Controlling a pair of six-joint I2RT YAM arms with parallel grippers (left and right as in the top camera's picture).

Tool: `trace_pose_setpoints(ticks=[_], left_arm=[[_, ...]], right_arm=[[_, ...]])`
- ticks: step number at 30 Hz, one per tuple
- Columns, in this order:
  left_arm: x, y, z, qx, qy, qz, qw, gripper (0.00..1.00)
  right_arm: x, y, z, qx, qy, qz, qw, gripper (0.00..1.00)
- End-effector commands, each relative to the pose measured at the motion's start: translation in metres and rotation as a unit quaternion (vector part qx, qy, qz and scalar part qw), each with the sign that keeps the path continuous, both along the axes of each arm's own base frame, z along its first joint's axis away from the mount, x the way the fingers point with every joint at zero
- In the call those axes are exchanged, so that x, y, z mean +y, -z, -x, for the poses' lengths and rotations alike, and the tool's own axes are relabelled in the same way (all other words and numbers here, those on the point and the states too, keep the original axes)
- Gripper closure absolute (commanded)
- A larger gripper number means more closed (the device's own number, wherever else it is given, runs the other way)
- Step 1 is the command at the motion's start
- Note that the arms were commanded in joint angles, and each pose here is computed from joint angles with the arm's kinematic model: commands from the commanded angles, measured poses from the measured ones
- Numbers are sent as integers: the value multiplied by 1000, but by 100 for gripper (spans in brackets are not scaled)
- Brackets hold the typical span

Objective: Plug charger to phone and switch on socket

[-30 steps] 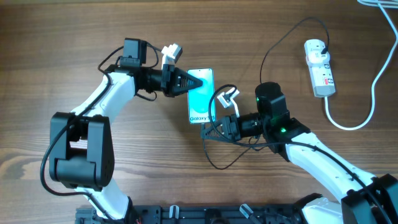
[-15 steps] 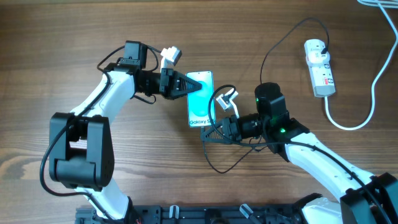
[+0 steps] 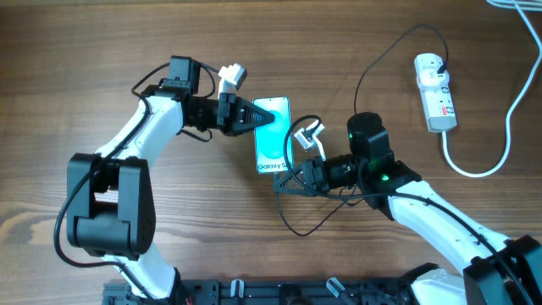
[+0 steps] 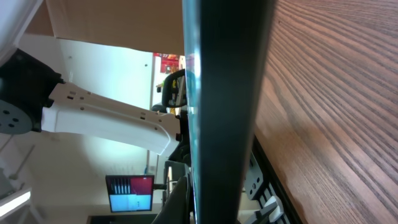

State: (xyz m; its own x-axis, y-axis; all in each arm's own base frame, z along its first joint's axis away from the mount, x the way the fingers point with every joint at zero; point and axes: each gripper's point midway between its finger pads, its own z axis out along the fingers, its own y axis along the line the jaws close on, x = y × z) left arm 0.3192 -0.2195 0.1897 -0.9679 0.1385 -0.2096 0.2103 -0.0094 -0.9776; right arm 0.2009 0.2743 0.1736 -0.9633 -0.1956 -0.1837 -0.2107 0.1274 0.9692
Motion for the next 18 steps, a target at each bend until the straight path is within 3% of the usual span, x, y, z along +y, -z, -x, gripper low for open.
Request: trace_pose_setpoints(ticks=[1,18], left_arm=[[-18,14,23,-7,28,-20,999,96],[-17,12,26,-9,28,-28,999,96]], right_arm=[[-1,-17,-54,-78,101,15,992,95],[-1,-25,-65,-83,122,17,989,96]])
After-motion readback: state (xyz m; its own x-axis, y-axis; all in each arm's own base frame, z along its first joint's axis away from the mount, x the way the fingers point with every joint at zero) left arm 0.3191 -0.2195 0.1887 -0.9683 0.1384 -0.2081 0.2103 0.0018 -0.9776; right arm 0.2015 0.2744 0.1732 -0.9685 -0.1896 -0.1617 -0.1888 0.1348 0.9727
